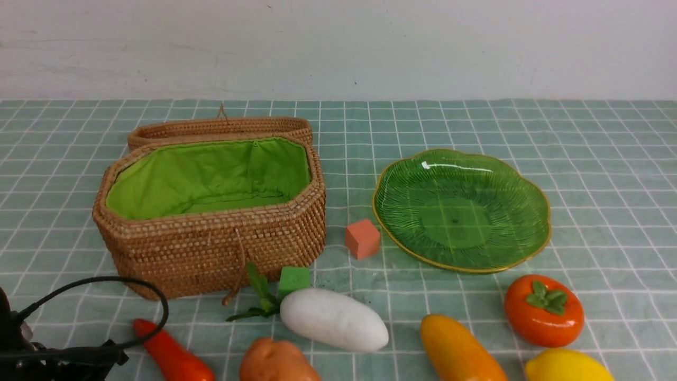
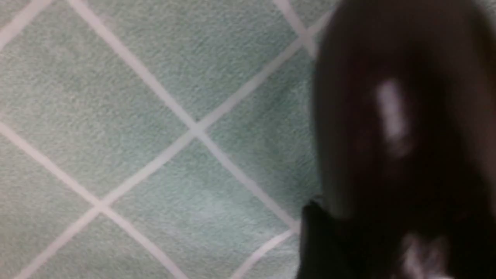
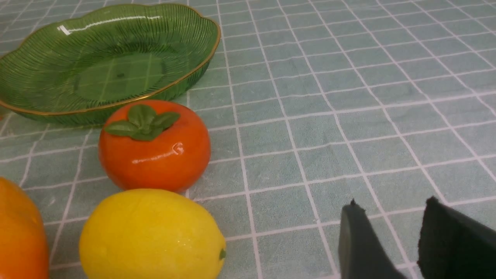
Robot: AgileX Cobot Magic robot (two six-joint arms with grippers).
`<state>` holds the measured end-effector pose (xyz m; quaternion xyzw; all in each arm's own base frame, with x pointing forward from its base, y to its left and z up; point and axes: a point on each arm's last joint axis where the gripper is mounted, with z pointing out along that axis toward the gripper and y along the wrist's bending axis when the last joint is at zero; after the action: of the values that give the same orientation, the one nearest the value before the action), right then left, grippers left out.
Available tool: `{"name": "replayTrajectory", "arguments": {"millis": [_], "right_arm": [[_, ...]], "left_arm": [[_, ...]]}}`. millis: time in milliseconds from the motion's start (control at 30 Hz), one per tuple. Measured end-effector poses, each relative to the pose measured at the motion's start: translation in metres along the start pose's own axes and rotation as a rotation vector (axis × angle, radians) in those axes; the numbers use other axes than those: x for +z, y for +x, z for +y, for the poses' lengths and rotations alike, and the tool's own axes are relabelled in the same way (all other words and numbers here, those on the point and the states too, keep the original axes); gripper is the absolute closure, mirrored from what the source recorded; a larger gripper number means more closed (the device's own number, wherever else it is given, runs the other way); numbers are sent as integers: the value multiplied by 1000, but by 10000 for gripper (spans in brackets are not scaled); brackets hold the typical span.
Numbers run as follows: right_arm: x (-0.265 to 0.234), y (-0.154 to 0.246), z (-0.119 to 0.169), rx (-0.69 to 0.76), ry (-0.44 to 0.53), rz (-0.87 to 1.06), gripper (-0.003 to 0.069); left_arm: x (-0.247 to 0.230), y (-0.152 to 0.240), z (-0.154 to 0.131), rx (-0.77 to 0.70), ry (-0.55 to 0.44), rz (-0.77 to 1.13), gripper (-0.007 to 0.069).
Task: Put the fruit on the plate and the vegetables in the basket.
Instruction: Use the left arm to grab an eggplant and put it into the left basket
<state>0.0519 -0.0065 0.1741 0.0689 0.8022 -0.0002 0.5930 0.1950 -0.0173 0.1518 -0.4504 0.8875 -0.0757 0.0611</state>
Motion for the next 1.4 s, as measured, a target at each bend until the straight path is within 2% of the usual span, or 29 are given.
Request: {"name": "replayTrajectory", "arguments": {"millis": [133, 300, 333, 400, 500, 567, 600, 667, 700, 733, 833, 967, 1033, 1067, 1267, 1400], "right_arm": [[0, 0, 0, 0, 0, 0, 419], [0, 0, 0, 0, 0, 0, 419], [0, 0, 0, 0, 0, 0, 419], [0, 0, 0, 0, 0, 0, 419], [0, 0, 0, 0, 0, 0, 419], [0, 0, 0, 0, 0, 0, 419], [0, 0, 0, 0, 0, 0, 419], [0, 0, 0, 0, 0, 0, 419], [0, 0, 0, 0, 0, 0, 419], [0, 0, 0, 0, 0, 0, 419], [0, 0, 0, 0, 0, 0, 419], [0, 0, 0, 0, 0, 0, 419], [0, 0, 0, 0, 0, 0, 419], [0, 0, 0, 0, 0, 0, 419], [0, 0, 0, 0, 0, 0, 419], [0, 0, 0, 0, 0, 0, 419]], "left_arm": [[-11, 3, 0, 49, 49, -14, 264], [-57, 5, -7, 116, 125, -41, 264], [-79, 3, -14, 119, 186, -63, 264], [-96, 2, -21, 117, 242, -83, 264], [-160, -5, -48, 104, 494, -190, 264], [-172, -8, -54, 100, 548, -220, 264], [-194, -16, -70, 83, 656, -278, 264], [-211, -27, -90, 37, 768, -317, 264], [-209, -28, -91, 35, 762, -313, 264], [-213, -38, -108, 8, 808, -322, 264], [-194, -59, -141, -33, 792, -271, 264], [-153, -83, -177, -63, 710, -189, 257], [-138, -91, -192, -69, 673, -143, 228], [-126, -95, -200, -64, 638, -109, 183], [-121, -100, -215, 36, 572, -43, -15], [-133, -97, -215, 135, 569, -52, -34]]}}
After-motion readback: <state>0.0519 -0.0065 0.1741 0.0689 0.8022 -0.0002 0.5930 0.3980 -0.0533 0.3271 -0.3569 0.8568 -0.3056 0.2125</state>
